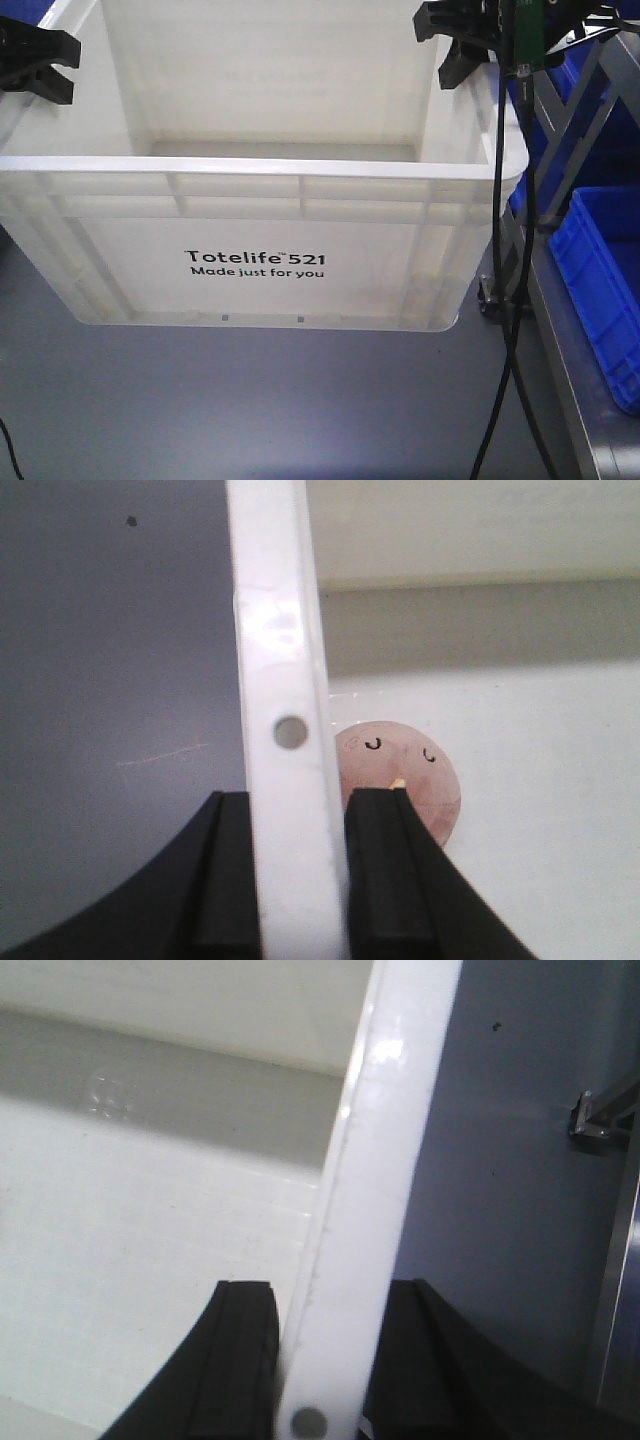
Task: Place moving items into box and shelve
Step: 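Hold the lifted tote with both grippers while the base drives away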
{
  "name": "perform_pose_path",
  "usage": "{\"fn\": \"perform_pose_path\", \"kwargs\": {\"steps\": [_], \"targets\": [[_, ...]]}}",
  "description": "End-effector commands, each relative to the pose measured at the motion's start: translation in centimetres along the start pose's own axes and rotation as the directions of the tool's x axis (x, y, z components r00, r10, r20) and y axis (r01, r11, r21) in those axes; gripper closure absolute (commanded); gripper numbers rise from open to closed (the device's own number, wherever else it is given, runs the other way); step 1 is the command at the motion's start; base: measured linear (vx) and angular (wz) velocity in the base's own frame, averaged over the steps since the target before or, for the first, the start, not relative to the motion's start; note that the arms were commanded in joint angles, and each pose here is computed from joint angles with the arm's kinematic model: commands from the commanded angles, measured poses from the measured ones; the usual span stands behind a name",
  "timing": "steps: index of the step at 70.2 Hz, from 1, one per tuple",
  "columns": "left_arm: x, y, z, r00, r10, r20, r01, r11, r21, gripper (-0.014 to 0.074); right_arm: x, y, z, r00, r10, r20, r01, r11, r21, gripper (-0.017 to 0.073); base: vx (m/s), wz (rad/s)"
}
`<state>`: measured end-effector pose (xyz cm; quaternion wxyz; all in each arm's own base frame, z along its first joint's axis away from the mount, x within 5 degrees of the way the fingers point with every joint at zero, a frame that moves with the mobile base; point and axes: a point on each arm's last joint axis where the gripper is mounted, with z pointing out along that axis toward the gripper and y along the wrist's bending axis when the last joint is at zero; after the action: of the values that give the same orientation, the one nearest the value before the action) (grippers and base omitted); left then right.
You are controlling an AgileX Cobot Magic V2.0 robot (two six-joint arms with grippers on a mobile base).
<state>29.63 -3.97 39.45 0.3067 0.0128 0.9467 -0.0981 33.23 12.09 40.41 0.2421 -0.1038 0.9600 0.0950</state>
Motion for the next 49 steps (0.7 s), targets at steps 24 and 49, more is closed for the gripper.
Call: {"fn": "perform_pose_path", "kwargs": {"steps": [24,49], "targets": [[-1.62,-1.00,-3.24,0.977,-0.001,0.214,-0.010,0.999,0.051,0.0620,-0.57,0.77,-3.94,0.985,-0.037,0.170,0.047,0.998,-0.050,0.0571,0.43,-0.07],[-1.62,-1.00,-3.24,0.977,-0.001,0.214,-0.010,0.999,0.051,0.0620,-0.57,0.77,-3.94,0.985,-0.037,0.170,0.047,0.998,-0.050,0.0571,0.45,-0.09]]}}
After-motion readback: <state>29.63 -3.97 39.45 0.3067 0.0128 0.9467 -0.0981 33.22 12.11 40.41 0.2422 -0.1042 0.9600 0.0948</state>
